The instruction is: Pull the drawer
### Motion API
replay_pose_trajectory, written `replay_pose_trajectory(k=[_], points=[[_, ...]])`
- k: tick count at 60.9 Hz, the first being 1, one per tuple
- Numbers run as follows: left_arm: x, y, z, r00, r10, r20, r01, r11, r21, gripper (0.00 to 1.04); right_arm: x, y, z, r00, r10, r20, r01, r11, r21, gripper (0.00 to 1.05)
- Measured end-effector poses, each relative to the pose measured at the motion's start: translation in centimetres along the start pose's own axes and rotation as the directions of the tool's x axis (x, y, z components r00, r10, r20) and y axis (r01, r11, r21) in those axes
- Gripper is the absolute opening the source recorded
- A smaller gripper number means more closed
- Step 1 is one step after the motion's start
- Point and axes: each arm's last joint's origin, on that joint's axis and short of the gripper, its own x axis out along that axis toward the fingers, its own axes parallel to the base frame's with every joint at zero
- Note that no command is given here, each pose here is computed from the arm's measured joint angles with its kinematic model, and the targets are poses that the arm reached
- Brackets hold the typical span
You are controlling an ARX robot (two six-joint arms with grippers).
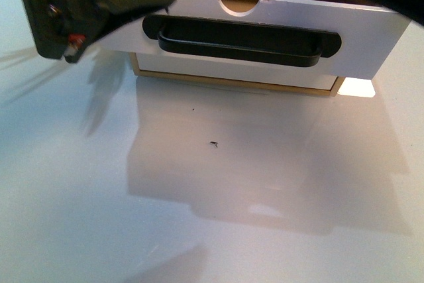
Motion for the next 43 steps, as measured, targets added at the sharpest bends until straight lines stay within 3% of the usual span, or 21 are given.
replay_pose_trajectory(k=[8, 16, 28, 37, 43], points=[[-3.7, 0.1, -1.1, 0.956, 0.294, -0.017, -0.294, 0.949, -0.112, 0.97, -3.4, 0.0, -1.1, 0.977, -0.203, 0.059, 0.195, 0.974, 0.117, 0.96], [-7.8, -1.4, -1.5, 0.854, 0.516, -0.068, -0.515, 0.818, -0.256, 0.97, -6.8, 0.9, -2.7, 0.912, -0.405, 0.069, 0.380, 0.895, 0.234, 0.96], [-11.8, -5.3, -2.5, 0.731, 0.646, -0.219, -0.665, 0.601, -0.444, 0.97, -10.6, 3.2, -5.2, 0.779, -0.627, 0.018, 0.562, 0.710, 0.425, 0.96], [-12.7, -6.7, -2.9, 0.706, 0.658, -0.260, -0.674, 0.513, -0.531, 0.97, -12.1, 4.4, -6.0, 0.717, -0.697, 0.020, 0.583, 0.615, 0.531, 0.96], [-12.7, -6.7, -2.9, 0.701, 0.664, -0.260, -0.672, 0.494, -0.552, 0.97, -12.3, 4.4, -5.9, 0.709, -0.705, 0.027, 0.576, 0.601, 0.555, 0.96]])
